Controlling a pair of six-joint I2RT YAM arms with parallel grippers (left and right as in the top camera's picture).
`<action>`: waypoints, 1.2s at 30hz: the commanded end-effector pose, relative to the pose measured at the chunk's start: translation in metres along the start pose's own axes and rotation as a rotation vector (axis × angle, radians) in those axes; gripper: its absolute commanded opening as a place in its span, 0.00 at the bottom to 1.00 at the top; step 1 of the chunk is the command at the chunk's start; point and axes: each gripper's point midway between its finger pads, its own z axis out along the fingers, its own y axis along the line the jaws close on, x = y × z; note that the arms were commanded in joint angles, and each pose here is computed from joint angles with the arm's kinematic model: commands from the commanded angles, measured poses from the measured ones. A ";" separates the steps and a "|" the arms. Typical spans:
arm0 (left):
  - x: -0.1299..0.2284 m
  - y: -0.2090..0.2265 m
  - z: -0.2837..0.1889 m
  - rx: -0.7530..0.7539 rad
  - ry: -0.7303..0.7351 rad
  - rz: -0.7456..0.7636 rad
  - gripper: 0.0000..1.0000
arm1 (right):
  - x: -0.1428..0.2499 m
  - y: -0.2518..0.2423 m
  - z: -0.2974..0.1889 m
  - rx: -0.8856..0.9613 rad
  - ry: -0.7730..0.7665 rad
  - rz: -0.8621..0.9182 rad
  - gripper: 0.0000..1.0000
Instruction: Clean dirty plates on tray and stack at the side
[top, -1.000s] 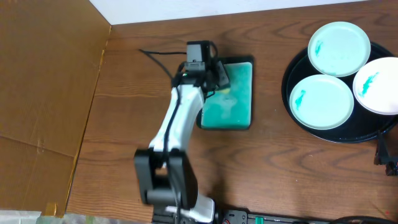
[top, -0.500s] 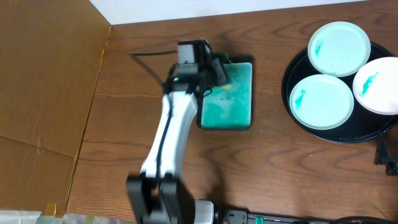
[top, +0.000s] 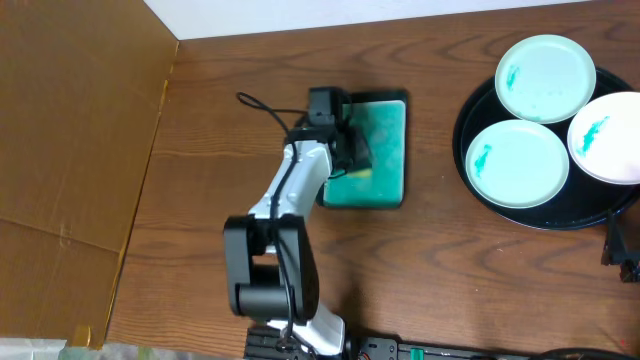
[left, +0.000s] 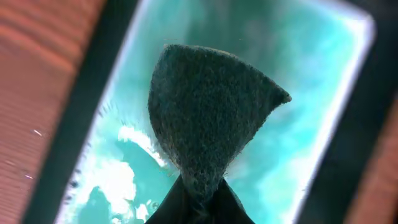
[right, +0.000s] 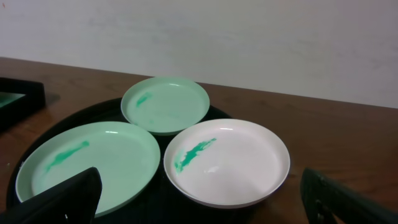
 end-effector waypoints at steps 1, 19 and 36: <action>-0.033 -0.037 -0.049 0.178 -0.107 0.000 0.07 | 0.000 -0.001 0.000 0.000 0.000 -0.009 0.99; 0.064 -0.189 -0.109 0.491 -0.022 0.225 0.07 | 0.000 -0.001 0.000 0.000 0.000 -0.009 0.99; 0.154 -0.268 0.013 0.375 -0.023 0.325 0.07 | 0.000 -0.001 0.000 0.000 0.000 -0.009 0.99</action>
